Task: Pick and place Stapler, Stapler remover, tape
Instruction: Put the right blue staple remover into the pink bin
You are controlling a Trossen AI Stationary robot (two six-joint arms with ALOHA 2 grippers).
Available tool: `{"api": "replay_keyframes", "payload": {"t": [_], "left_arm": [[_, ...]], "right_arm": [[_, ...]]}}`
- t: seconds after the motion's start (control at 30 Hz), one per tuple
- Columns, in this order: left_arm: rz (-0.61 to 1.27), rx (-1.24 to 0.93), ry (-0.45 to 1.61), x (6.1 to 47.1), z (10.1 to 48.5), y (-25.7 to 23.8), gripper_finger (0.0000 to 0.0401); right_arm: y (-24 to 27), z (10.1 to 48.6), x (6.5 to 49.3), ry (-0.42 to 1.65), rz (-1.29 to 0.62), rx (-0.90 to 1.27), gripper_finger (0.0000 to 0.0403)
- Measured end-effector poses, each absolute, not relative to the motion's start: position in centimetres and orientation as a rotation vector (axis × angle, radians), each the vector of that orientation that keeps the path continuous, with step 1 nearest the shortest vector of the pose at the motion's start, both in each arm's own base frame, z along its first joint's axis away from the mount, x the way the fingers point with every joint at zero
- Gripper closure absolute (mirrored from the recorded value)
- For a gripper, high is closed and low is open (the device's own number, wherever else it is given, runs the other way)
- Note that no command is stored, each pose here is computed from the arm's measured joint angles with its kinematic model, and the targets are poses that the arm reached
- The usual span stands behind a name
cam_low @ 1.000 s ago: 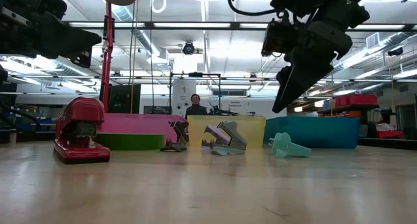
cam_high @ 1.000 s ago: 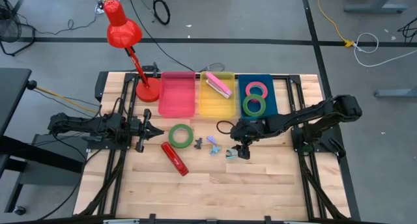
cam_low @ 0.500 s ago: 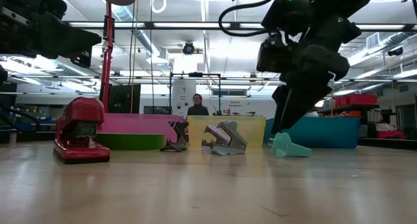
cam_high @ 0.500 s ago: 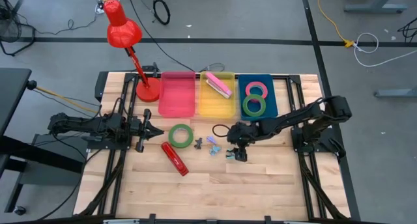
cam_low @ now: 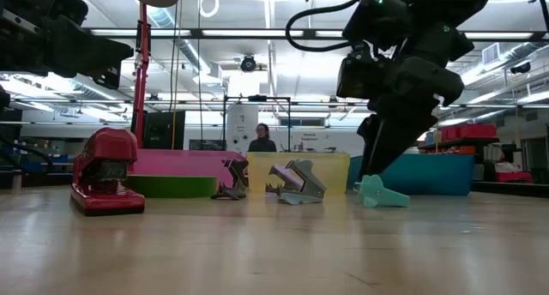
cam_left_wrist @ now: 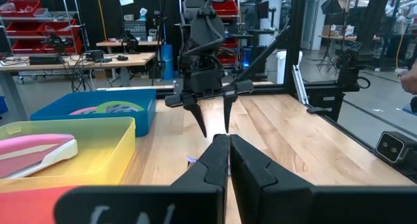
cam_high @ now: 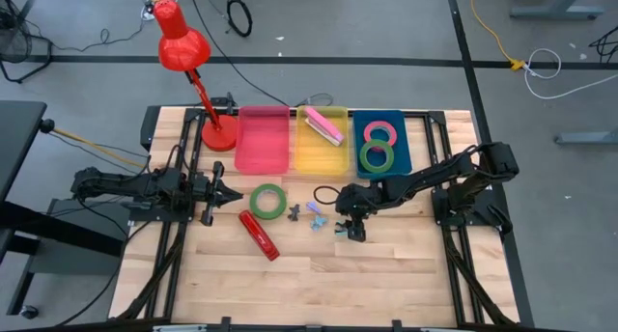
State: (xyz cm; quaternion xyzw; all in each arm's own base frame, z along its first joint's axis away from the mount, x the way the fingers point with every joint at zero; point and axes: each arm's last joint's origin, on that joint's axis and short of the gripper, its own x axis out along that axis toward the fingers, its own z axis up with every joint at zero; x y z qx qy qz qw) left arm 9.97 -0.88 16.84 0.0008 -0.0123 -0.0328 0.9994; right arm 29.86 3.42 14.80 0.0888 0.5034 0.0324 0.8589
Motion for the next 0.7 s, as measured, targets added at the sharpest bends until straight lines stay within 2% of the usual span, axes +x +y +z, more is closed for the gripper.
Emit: {"api": "replay_keyframes", "payload": {"t": [0.7], "left_arm": [[-0.066,0.002,-0.021,10.0,16.8,-0.9,0.038]], "right_arm": [[3.5,13.9,30.3,1.062,0.064,0.202,0.0203]]}}
